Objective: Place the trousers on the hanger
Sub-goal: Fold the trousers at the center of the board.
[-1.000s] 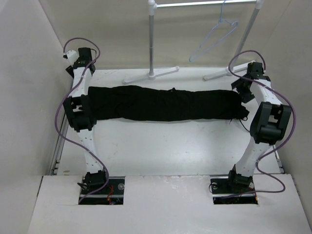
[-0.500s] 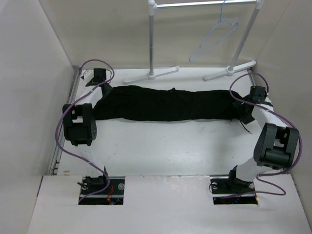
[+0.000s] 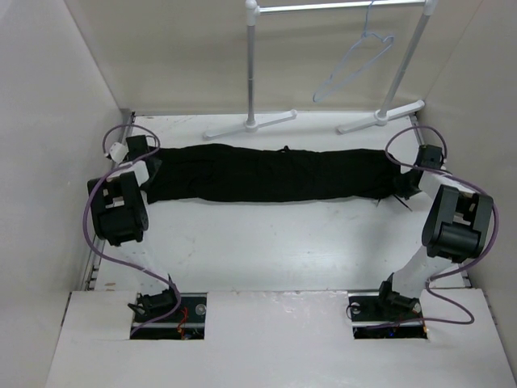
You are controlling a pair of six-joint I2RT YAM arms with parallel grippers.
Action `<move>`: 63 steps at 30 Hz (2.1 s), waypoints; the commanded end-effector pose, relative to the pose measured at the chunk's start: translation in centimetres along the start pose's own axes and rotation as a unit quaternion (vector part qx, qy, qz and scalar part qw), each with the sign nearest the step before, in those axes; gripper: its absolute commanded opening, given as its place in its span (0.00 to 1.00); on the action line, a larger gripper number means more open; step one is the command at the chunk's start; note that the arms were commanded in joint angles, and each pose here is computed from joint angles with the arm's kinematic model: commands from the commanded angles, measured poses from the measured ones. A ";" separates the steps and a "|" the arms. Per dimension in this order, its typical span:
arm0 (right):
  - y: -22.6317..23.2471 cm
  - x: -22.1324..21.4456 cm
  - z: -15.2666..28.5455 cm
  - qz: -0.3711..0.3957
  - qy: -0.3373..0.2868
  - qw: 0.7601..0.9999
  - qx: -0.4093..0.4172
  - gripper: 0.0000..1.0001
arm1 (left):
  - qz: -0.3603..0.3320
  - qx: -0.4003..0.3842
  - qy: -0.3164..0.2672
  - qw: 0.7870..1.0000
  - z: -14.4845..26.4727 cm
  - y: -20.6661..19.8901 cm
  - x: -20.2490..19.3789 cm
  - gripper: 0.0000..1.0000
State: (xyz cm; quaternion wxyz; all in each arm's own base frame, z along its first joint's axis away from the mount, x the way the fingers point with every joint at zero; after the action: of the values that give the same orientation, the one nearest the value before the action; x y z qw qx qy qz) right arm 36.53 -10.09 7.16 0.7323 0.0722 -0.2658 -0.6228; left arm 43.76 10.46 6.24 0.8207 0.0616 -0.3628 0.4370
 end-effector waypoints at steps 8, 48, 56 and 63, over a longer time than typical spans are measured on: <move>-3.7 1.9 4.0 -0.040 -0.072 0.997 -0.010 0.07 | 0.054 0.133 -0.006 0.990 2.8 10.1 2.0 0.47; -1.9 1.5 4.1 -0.058 -0.045 0.997 0.033 0.02 | 0.235 0.040 -0.002 0.971 6.0 10.0 0.4 0.01; -5.0 2.8 5.1 -0.083 -0.076 0.994 -0.009 0.00 | 0.190 0.128 -0.042 0.972 7.7 14.0 2.6 0.01; -8.7 0.9 4.7 -0.106 -0.058 0.992 -0.033 0.00 | 0.171 0.205 -0.001 0.964 8.0 17.4 -1.9 0.07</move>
State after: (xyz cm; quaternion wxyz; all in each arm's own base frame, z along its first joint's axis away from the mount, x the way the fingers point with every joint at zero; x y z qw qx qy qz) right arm 27.35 -8.46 6.96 0.6898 0.0868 -0.2199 -0.6843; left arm 27.92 13.43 6.35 0.7380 0.0688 -0.2556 0.6207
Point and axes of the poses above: each gripper's point midway between its finger pads, its own z axis back along the fingers, its own y axis along the line the jaws close on, x = y × z, the point moved 4 cm from there along z, back along the fingers, and after that the axes turned 11 degrees about -z, right-handed, at the moved point
